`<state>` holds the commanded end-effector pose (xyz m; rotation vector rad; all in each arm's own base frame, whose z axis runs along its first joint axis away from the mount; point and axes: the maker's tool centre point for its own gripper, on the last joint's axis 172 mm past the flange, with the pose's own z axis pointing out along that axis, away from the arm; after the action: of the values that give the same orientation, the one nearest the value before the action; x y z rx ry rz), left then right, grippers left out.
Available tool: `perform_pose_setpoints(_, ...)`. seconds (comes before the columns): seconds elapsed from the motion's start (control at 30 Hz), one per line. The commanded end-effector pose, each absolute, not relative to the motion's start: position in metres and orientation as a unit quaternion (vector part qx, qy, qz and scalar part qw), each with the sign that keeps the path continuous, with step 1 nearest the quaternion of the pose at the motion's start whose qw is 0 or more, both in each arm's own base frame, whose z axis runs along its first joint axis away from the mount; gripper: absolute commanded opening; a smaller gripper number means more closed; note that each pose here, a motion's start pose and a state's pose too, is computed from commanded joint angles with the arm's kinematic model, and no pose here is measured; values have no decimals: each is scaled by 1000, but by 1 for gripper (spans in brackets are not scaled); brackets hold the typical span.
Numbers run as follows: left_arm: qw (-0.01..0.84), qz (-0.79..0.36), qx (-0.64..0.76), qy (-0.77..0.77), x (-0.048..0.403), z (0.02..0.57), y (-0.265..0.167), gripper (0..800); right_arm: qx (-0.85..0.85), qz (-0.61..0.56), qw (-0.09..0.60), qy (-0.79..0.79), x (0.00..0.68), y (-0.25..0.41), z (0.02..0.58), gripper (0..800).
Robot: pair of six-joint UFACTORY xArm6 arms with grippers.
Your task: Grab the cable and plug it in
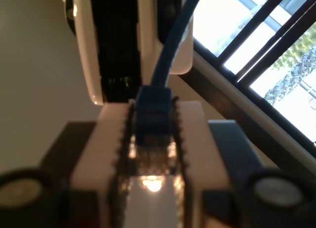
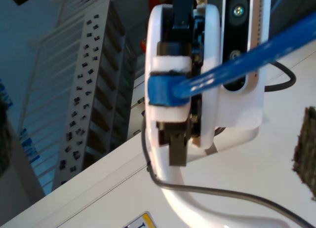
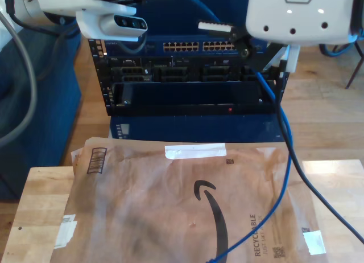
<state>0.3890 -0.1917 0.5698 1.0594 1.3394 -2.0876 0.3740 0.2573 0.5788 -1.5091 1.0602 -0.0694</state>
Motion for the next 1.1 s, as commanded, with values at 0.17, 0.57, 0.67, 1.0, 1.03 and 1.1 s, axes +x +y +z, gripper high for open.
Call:
perform_pose_setpoints(0.17,218,-756,386,481,387,570,-191,2,-659,-21,599,454,372,268,573,772)
perform_pose_setpoints(0.57,212,-759,391,475,381,571,-192,2,-668,-15,596,445,372,281,570,486)
perform_pose_setpoints(0.67,209,-760,392,473,379,571,-193,2,-660,-24,602,449,377,276,574,459)
perform_pose_setpoints(1.0,209,-761,393,472,378,571,-192,3,-662,-21,604,443,376,290,571,363)
perform_pose_setpoints(1.03,208,-761,393,473,378,571,-192,3,-662,-22,605,443,376,290,572,362)
perform_pose_setpoints(1.1,208,-761,393,473,378,571,-191,3,-662,-21,604,443,376,290,571,362)
